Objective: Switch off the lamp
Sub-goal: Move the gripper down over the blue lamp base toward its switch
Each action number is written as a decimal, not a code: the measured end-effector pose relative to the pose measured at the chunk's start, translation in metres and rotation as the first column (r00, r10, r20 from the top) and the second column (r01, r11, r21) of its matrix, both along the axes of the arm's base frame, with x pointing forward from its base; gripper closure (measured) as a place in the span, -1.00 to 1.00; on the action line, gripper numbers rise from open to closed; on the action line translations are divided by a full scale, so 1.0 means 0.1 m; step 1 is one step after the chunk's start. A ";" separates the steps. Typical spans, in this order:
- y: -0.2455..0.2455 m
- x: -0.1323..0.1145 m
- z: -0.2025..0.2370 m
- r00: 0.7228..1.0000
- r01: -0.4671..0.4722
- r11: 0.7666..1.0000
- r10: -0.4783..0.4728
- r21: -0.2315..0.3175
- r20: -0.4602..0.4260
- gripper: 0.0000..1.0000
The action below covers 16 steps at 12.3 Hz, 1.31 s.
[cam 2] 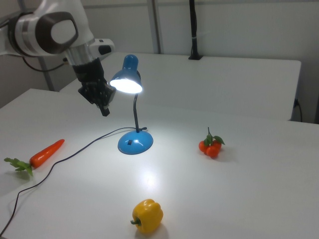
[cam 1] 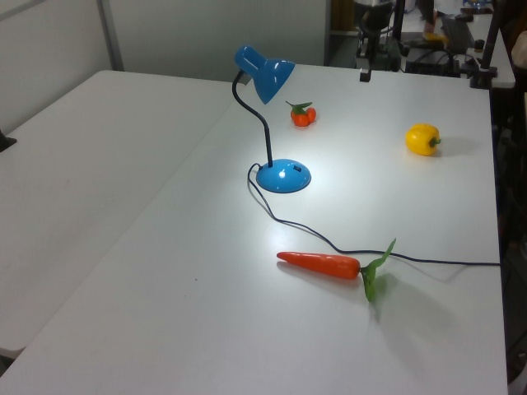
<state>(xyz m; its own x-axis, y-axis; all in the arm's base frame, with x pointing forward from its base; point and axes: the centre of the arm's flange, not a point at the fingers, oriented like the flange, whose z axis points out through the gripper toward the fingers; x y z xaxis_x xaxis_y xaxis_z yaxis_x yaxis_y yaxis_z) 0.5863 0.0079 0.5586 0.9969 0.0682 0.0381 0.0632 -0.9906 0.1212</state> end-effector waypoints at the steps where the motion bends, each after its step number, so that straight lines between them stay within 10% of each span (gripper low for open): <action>1: 0.00 0.05 -0.10 1.000 -0.002 1.000 0.002 0.000 0.005 0.98; 16: 0.19 0.73 -1.70 0.988 -0.073 0.997 0.070 0.015 0.140 0.98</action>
